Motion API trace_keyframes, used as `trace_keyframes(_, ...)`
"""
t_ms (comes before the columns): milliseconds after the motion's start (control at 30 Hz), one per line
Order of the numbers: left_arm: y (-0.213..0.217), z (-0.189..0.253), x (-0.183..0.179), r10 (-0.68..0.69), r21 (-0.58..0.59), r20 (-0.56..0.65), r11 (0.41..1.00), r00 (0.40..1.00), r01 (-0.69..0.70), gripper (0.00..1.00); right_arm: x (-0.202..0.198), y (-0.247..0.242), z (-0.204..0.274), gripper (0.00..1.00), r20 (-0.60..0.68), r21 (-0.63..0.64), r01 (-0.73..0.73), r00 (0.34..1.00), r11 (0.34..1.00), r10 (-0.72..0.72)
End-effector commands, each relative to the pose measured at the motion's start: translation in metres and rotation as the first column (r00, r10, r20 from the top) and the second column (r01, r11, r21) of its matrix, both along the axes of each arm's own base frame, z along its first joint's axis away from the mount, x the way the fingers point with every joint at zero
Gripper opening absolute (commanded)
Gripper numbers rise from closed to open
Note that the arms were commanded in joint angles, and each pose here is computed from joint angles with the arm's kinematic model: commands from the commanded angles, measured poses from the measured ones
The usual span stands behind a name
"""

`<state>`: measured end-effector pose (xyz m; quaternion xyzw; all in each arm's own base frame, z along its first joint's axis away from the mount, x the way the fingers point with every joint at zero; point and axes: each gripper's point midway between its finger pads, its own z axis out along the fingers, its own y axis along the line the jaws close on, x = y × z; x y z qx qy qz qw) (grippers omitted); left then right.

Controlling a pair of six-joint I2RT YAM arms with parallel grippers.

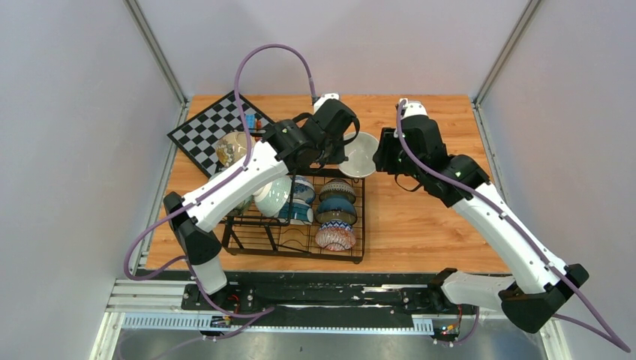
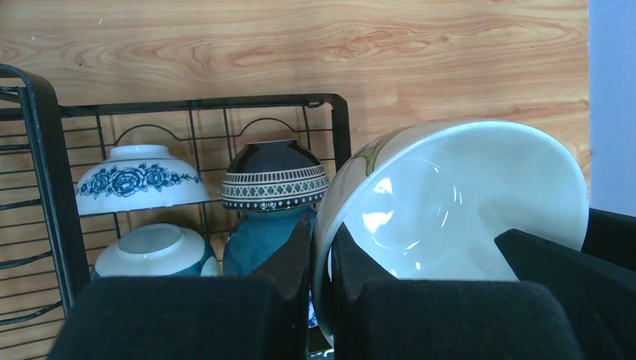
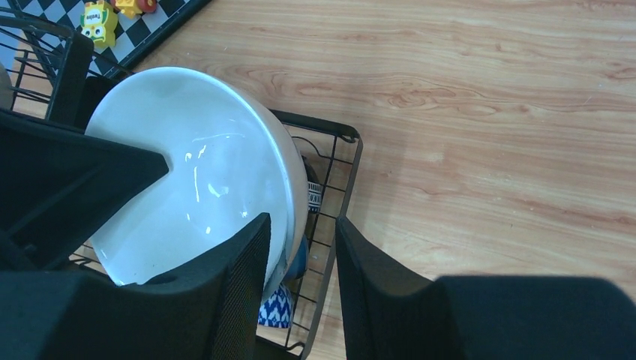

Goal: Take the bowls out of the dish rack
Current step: Place the bowl at the center of the board.

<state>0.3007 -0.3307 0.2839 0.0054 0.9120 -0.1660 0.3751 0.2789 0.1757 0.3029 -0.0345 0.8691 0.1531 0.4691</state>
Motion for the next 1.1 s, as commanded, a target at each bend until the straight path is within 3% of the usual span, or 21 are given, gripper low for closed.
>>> trace_keyframes(0,-0.009,0.024,0.008,0.028,-0.112,0.051,0.993,0.998,-0.022,0.00,0.008,-0.003,-0.011,0.39,-0.009,-0.028,0.018,1.000,0.999,-0.018)
trace_keyframes(200,-0.009,0.024,0.008,0.030,-0.117,0.050,0.993,0.998,-0.024,0.00,0.010,0.001,-0.019,0.26,-0.031,-0.033,0.010,0.999,0.999,-0.011)
trace_keyframes(400,-0.016,0.022,0.007,0.002,-0.131,0.046,0.991,0.999,0.004,0.00,0.011,0.004,-0.021,0.00,-0.040,-0.031,0.000,0.999,1.000,-0.001)
trace_keyframes(533,-0.021,0.024,0.005,-0.020,-0.145,0.045,0.989,0.999,0.027,0.02,0.011,0.005,-0.021,0.00,-0.040,-0.034,-0.008,0.999,0.999,0.006)
trace_keyframes(633,-0.022,0.028,0.004,-0.040,-0.153,0.054,0.987,0.998,0.048,0.27,0.011,0.003,-0.018,0.00,-0.030,-0.043,-0.009,1.000,0.999,0.008)
trace_keyframes(700,-0.021,0.035,0.002,-0.053,-0.162,0.071,0.985,0.996,0.064,0.54,0.012,0.001,-0.012,0.00,-0.018,-0.051,-0.005,1.000,0.999,0.004)
trace_keyframes(767,-0.019,0.047,0.000,-0.061,-0.181,0.100,0.980,0.993,0.079,0.88,0.013,-0.002,-0.006,0.00,-0.008,-0.063,0.002,1.000,0.998,-0.002)
trace_keyframes(800,-0.018,0.054,-0.002,-0.065,-0.192,0.111,0.978,0.992,0.086,0.98,0.014,-0.004,-0.004,0.00,-0.006,-0.067,0.008,1.000,0.998,-0.008)
trace_keyframes(1067,0.014,0.128,-0.035,-0.162,-0.246,0.330,0.937,0.930,0.250,1.00,0.061,-0.050,0.001,0.00,-0.051,-0.010,0.198,0.979,0.980,-0.198)
